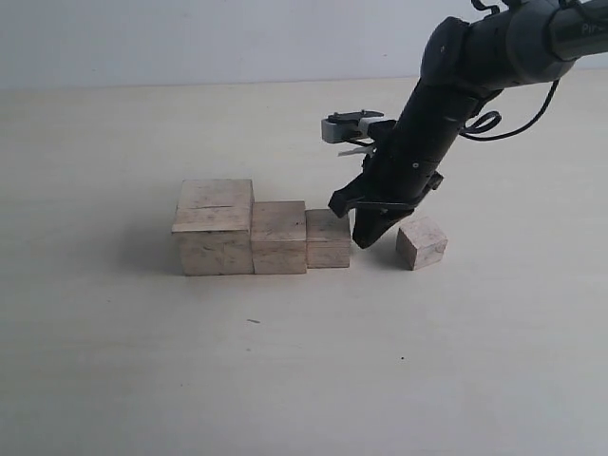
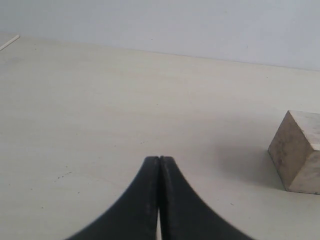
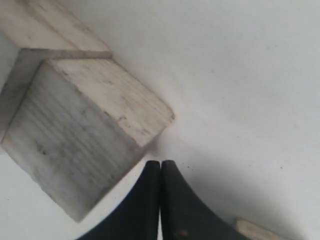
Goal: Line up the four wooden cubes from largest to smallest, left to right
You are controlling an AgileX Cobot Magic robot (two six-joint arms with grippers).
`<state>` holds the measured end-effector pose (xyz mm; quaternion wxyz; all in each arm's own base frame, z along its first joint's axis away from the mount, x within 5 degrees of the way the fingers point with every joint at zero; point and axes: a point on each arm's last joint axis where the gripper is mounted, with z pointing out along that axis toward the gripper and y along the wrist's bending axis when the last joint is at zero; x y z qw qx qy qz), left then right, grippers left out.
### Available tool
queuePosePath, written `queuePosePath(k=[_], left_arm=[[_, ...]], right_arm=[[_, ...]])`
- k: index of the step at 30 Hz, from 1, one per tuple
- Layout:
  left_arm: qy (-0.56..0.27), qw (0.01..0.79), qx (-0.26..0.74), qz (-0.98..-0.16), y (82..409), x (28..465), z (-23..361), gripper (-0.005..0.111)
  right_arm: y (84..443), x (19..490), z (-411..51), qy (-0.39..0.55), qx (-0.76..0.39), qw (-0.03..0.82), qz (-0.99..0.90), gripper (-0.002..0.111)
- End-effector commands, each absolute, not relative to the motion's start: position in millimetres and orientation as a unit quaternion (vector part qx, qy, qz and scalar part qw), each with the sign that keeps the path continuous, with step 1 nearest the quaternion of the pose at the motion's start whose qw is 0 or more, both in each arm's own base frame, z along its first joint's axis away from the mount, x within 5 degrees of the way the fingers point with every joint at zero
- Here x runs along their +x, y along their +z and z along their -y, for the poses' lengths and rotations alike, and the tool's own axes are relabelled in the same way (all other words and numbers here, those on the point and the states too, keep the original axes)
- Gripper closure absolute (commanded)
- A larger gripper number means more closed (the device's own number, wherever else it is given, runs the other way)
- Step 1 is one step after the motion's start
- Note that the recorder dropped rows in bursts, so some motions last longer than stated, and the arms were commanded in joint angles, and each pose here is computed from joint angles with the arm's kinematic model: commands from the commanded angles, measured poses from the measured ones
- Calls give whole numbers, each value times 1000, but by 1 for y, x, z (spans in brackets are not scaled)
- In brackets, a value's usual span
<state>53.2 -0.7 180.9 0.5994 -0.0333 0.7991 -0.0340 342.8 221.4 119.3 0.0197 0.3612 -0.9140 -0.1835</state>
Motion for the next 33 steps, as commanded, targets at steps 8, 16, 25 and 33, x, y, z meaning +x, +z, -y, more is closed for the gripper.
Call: queuePosePath(k=[8, 16, 25, 33], left_arm=[[-38, 605, -33, -795, 181, 53, 1, 107], [-38, 605, -33, -795, 181, 53, 1, 107], [-38, 605, -33, -795, 181, 53, 1, 107], [-38, 605, -33, -795, 181, 53, 1, 107]], right_arm=[[230, 329, -198, -109, 406, -90, 903, 108], [222, 290, -169, -81, 301, -108, 944, 108], [185, 268, -158, -93, 285, -136, 944, 96], [169, 275, -160, -87, 292, -137, 943, 35]])
